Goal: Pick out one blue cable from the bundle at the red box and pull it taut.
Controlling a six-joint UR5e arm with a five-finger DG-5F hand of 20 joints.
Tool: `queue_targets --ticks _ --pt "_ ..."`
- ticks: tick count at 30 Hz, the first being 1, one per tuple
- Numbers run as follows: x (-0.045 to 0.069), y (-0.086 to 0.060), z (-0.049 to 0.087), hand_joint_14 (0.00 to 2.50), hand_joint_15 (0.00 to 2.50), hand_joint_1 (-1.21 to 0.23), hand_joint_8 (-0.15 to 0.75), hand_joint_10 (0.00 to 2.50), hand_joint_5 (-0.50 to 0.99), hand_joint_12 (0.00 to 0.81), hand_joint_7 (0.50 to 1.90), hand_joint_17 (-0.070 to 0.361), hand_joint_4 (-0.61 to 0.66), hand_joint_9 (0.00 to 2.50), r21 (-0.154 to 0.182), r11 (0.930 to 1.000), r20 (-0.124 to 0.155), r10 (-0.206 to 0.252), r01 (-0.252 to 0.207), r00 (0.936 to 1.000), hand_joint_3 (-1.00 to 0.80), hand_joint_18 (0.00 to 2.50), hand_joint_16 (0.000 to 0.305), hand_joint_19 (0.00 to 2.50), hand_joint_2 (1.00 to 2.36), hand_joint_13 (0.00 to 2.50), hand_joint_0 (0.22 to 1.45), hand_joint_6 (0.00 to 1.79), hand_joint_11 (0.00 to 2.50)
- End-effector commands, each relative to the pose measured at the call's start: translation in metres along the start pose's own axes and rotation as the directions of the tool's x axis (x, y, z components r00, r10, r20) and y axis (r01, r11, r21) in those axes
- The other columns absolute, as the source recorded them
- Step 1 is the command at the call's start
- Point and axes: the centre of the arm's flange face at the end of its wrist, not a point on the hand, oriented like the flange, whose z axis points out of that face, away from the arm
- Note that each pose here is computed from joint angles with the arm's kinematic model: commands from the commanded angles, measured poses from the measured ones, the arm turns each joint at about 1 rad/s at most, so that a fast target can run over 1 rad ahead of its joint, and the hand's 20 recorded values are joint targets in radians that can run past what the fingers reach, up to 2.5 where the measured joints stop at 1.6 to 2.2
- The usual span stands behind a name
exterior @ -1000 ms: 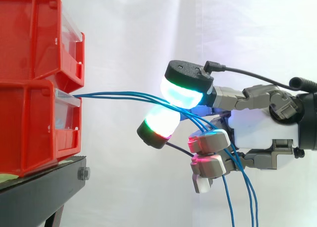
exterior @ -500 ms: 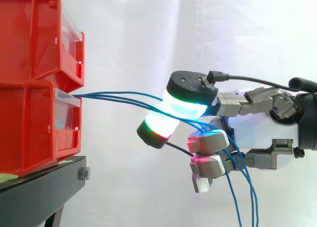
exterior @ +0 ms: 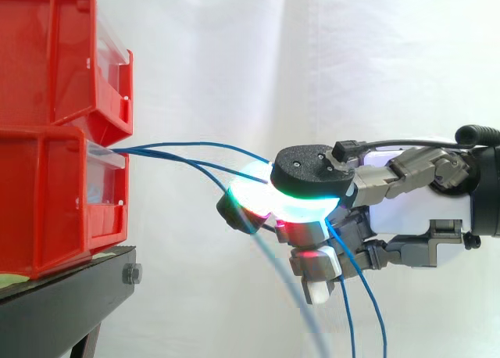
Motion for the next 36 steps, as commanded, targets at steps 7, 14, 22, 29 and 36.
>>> queue_targets --ticks 7,14,22,29,36 --pt "0.0006 0.0004 -0.0004 0.02 1.61 -1.02 0.187 0.90 -0.27 0.283 0.93 0.109 -0.08 0.86 0.001 1.0000 0.003 0.000 0.000 1.0000 -0.25 0.82 0.048 1.06 1.02 1.10 0.77 0.88 1.68" --pt "0.0007 0.0004 -0.0004 0.02 1.37 -1.05 0.214 0.69 -0.25 0.312 0.90 0.121 -0.03 0.88 0.000 1.0000 0.001 0.000 0.000 1.0000 -0.50 0.73 0.054 0.94 1.00 0.97 0.57 0.83 1.69" --pt "0.0009 0.0004 -0.0004 0.03 1.22 -0.94 0.251 0.21 -0.21 0.345 0.90 0.131 0.01 1.06 0.000 1.0000 0.000 0.000 0.000 1.0000 -0.50 0.73 0.058 0.92 1.00 0.99 0.48 0.81 1.79" --pt "0.0009 0.0004 -0.0004 0.03 1.21 -0.67 0.239 0.00 -0.17 0.343 0.94 0.127 0.01 1.25 0.000 1.0000 0.000 0.000 0.000 1.0000 -0.50 0.75 0.057 0.96 1.00 1.10 0.49 0.77 1.89" --pt "0.0009 0.0004 -0.0004 0.03 1.27 -0.58 0.210 0.01 -0.15 0.298 1.02 0.110 -0.03 1.32 0.000 1.0000 0.000 0.000 0.000 1.0000 -0.50 0.73 0.049 1.00 1.00 1.14 0.60 0.75 1.89"
